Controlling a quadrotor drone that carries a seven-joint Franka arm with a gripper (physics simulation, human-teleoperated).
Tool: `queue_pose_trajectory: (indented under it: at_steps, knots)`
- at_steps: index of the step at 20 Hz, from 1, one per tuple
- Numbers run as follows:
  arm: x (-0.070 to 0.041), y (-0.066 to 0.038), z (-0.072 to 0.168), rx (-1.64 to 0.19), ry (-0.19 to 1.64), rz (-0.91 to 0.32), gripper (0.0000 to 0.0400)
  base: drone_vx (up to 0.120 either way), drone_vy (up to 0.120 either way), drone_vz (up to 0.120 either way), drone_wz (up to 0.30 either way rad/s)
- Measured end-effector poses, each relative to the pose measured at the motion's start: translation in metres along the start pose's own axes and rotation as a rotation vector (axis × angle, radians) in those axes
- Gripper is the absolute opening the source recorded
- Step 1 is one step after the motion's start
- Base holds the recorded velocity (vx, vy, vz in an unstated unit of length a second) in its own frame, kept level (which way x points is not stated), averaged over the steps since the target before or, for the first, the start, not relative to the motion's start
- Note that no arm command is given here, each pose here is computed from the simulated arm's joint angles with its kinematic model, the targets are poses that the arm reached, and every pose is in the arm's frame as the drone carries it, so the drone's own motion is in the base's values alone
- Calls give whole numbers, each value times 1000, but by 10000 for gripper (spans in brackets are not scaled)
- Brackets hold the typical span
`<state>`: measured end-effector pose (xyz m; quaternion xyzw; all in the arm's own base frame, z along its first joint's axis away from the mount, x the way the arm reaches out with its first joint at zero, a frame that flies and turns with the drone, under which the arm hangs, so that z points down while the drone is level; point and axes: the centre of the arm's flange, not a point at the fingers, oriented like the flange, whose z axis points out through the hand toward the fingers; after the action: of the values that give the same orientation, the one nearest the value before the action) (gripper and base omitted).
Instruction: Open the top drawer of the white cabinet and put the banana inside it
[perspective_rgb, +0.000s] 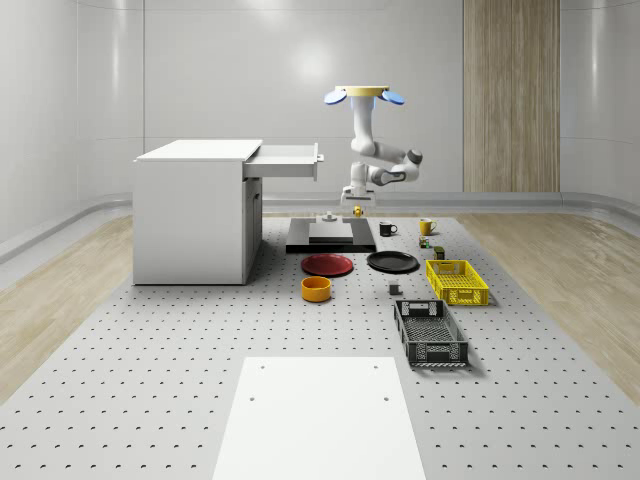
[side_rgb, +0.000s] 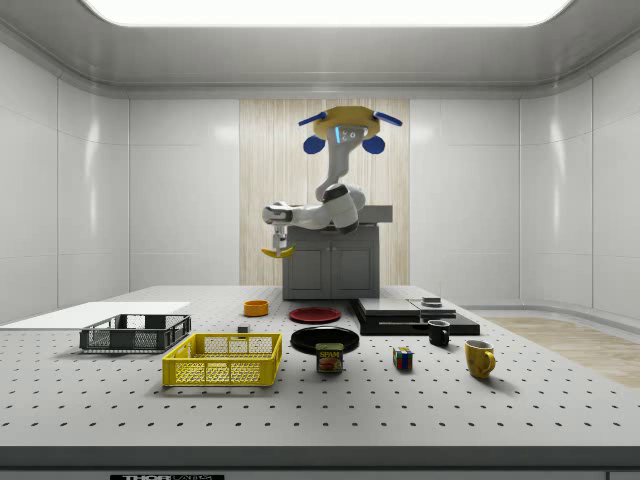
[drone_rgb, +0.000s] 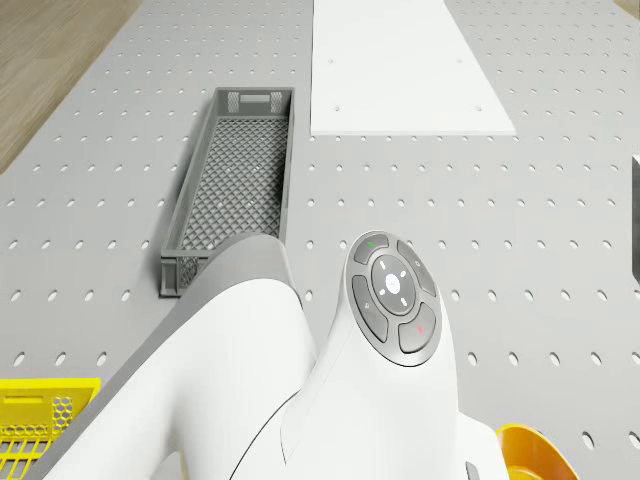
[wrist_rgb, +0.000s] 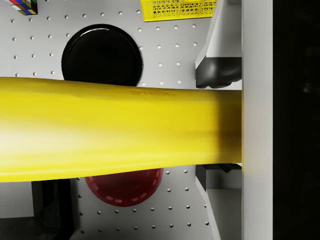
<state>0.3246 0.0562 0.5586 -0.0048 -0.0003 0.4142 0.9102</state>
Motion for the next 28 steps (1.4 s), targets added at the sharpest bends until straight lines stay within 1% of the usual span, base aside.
queue_pose_trajectory:
  at_steps: [28]
  knots:
    - [0,0,0,0,0,0,200,-120,0,120,0]
